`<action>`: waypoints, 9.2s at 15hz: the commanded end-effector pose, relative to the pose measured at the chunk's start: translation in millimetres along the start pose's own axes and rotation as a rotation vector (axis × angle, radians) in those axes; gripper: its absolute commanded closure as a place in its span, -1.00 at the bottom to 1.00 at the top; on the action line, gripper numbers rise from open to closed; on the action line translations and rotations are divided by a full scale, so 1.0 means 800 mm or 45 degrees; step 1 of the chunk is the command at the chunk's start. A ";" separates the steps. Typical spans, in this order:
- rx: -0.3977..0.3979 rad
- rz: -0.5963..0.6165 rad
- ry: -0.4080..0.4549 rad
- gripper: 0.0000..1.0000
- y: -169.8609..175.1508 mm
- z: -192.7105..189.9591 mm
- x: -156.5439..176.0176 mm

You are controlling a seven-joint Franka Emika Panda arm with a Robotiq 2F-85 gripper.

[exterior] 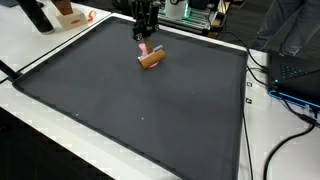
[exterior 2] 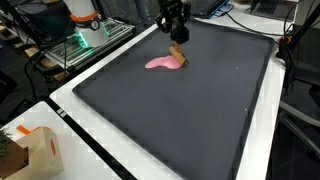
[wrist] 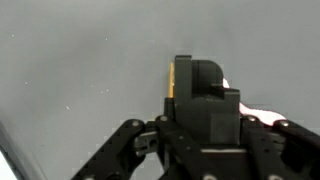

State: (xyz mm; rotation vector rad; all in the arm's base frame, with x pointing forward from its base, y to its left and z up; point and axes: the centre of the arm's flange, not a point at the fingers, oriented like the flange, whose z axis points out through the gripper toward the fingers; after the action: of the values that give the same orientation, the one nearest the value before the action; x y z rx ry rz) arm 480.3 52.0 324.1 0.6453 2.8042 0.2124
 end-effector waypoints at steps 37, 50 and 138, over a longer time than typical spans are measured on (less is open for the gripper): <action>0.370 0.699 0.009 0.52 0.102 -0.198 -0.027; 0.351 1.573 0.237 0.52 -0.028 -0.119 -0.184; 0.838 0.048 -0.328 0.52 0.280 -0.021 0.030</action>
State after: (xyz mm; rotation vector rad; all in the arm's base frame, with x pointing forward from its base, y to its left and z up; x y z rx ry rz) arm 550.8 257.2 389.5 0.9778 2.5623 -0.6956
